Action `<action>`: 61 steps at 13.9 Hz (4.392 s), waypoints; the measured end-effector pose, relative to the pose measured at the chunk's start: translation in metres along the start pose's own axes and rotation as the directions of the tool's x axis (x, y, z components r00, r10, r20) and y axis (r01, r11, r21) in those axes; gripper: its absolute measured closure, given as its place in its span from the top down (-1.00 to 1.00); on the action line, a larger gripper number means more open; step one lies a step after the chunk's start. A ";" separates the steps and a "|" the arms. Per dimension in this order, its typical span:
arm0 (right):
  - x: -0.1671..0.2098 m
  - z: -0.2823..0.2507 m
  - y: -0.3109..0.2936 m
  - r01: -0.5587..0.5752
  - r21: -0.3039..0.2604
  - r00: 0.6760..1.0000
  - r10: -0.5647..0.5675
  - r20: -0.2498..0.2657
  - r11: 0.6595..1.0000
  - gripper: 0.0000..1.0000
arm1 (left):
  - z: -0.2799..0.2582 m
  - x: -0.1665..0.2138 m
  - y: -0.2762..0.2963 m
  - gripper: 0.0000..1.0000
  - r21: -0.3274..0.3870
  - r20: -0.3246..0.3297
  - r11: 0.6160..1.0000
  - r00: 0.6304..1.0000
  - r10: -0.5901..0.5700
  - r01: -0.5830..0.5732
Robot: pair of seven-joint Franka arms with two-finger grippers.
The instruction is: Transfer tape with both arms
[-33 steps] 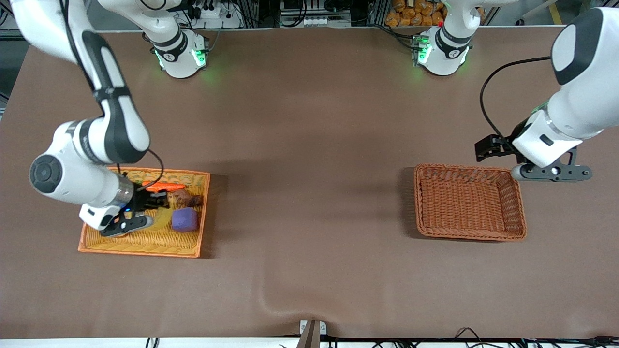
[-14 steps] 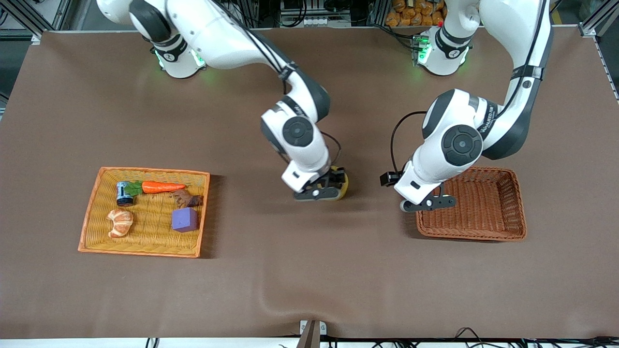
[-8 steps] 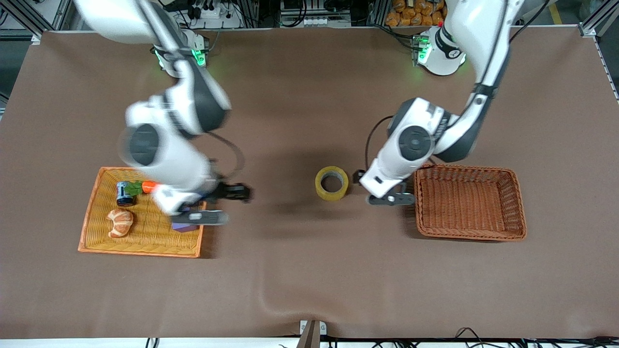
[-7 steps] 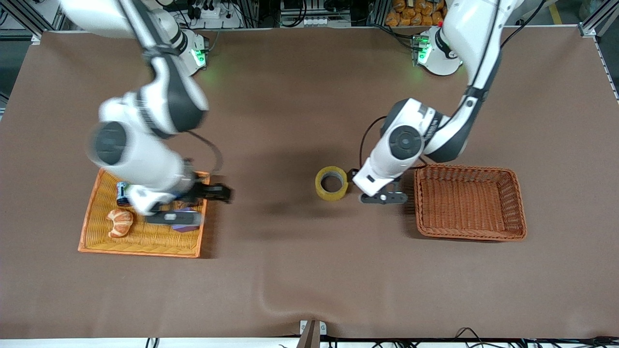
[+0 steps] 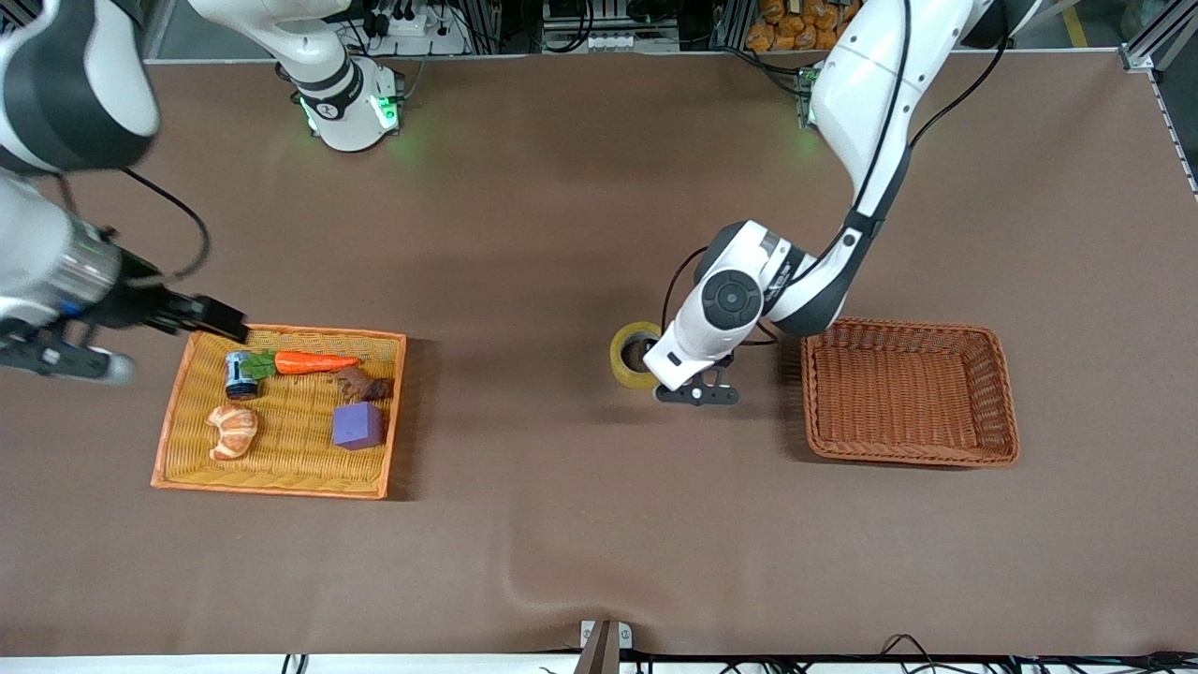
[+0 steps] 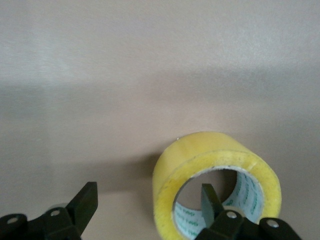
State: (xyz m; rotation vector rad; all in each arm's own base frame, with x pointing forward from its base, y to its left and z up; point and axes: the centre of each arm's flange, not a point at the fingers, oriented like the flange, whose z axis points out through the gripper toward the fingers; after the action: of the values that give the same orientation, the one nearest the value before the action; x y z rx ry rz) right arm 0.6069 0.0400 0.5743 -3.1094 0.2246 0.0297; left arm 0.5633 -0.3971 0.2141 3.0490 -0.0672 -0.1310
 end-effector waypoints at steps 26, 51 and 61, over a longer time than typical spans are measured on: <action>-0.025 -0.040 0.084 0.047 0.001 0.998 -0.046 0.049 0.999 1.00 | -0.101 0.034 -0.396 -0.56 0.010 0.133 0.999 0.990 -0.051 0.050; -0.022 -0.032 0.078 0.054 0.032 0.996 -0.056 0.063 0.998 1.00 | -0.434 -0.014 -0.338 1.00 0.098 -0.126 0.995 0.992 -0.003 0.015; -0.023 -0.032 0.074 0.064 0.036 0.996 -0.066 0.065 0.997 1.00 | -0.470 -0.049 -0.333 1.00 0.113 -0.122 0.993 0.992 -0.017 0.031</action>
State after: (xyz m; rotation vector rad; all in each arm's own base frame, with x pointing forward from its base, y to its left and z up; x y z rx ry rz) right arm 0.5740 -0.0311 0.6055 -3.0735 0.1207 0.1267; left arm 0.5686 -0.0225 0.6544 3.1649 -0.0299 0.0575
